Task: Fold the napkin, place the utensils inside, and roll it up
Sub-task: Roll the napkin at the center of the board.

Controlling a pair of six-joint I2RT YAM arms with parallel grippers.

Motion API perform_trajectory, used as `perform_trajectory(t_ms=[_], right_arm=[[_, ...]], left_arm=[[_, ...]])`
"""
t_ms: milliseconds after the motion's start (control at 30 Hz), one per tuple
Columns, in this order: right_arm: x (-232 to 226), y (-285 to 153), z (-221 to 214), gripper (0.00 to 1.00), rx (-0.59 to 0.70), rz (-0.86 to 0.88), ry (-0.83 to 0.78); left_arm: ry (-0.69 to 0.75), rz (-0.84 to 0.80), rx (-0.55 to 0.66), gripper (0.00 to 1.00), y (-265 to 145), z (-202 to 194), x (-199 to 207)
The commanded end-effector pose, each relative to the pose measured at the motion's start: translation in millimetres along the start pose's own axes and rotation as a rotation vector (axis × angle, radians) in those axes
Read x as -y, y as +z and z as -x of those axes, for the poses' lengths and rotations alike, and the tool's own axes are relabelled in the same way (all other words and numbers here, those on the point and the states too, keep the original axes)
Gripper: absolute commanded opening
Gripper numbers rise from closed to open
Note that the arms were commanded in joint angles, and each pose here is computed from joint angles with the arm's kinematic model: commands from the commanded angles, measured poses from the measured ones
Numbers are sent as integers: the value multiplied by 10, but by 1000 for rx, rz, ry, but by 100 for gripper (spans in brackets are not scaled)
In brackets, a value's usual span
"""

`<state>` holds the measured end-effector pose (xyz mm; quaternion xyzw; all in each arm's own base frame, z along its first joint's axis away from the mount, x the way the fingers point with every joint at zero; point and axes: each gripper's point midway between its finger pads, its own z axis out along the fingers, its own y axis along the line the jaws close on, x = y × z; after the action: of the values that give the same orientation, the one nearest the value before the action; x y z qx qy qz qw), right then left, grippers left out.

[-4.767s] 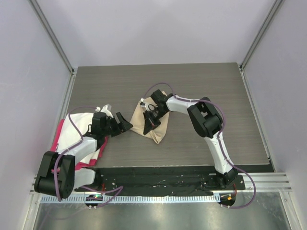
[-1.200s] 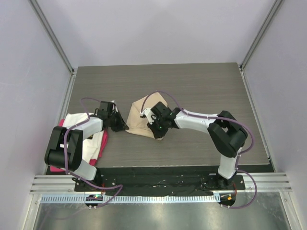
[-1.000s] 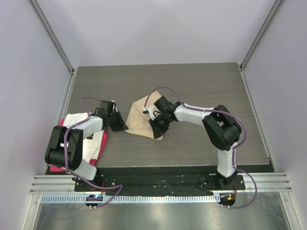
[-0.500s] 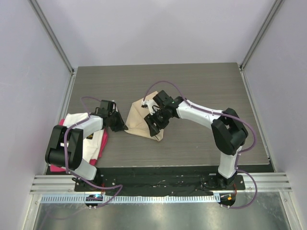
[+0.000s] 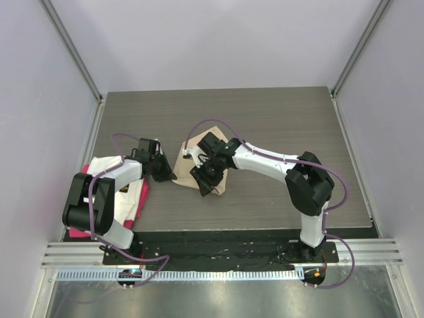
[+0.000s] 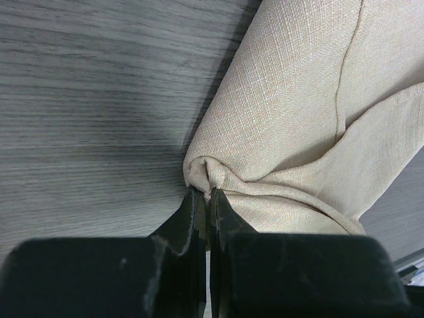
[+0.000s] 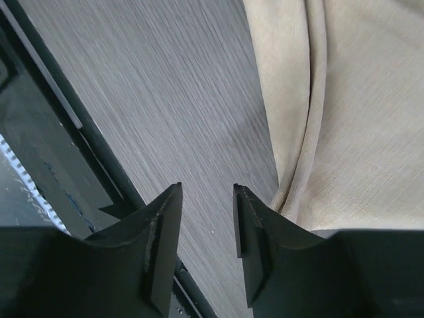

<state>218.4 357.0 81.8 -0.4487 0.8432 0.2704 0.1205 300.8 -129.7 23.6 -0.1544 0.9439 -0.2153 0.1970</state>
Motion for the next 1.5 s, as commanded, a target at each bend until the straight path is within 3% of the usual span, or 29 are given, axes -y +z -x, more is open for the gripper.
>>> perform_trajectory(t_ms=[0, 400, 1167, 1300, 1467], right_arm=[[79, 19, -258, 42, -96, -27, 27], [334, -25, -221, 41, -64, -44, 81], [713, 131, -564, 40, -101, -60, 216], [686, -105, -341, 49, -36, -108, 191], [459, -523, 149, 64, 122, -191, 34]], left_arm=[[24, 13, 8, 0, -13, 70, 0], [27, 16, 3, 0, -6, 56, -14], [22, 28, -23, 0, -4, 26, -26], [14, 43, -36, 0, -27, 25, -34], [10, 48, -52, 0, -21, 20, -30]])
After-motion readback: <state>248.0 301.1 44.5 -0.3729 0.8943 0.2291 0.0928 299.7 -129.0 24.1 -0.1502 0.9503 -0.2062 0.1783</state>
